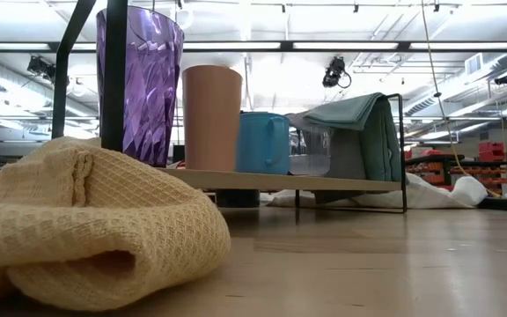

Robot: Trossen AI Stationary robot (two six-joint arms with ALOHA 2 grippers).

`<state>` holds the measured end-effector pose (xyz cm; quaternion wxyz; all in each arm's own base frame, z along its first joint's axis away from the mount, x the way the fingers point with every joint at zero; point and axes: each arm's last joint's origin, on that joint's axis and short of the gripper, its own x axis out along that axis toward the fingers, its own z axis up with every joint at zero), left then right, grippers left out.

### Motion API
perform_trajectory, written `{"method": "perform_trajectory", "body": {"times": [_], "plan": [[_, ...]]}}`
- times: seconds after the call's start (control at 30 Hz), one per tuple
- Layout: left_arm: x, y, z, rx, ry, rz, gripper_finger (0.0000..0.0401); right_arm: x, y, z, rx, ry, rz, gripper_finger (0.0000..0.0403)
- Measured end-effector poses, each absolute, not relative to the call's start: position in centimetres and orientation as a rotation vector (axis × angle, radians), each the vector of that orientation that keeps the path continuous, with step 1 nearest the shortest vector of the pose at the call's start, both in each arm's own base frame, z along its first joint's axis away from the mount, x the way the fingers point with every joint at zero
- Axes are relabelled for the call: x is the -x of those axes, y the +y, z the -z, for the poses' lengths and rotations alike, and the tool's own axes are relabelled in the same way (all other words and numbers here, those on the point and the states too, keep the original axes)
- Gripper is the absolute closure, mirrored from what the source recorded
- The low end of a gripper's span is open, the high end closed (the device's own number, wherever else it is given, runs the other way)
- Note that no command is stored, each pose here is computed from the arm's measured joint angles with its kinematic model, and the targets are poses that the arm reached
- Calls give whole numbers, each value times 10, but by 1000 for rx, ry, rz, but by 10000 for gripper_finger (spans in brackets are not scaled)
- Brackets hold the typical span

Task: Stack small to large cups/mugs on shelf
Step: Put the transparent mug on the shelf

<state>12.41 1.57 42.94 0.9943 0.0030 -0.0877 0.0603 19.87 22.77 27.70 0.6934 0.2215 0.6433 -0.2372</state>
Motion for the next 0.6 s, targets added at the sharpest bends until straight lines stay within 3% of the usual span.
{"method": "perform_trajectory", "body": {"times": [0.6], "plan": [[-124, 15, -429, -3, -176, -100, 318, -193, 225, -217, -604, 1442, 623, 285]]}}
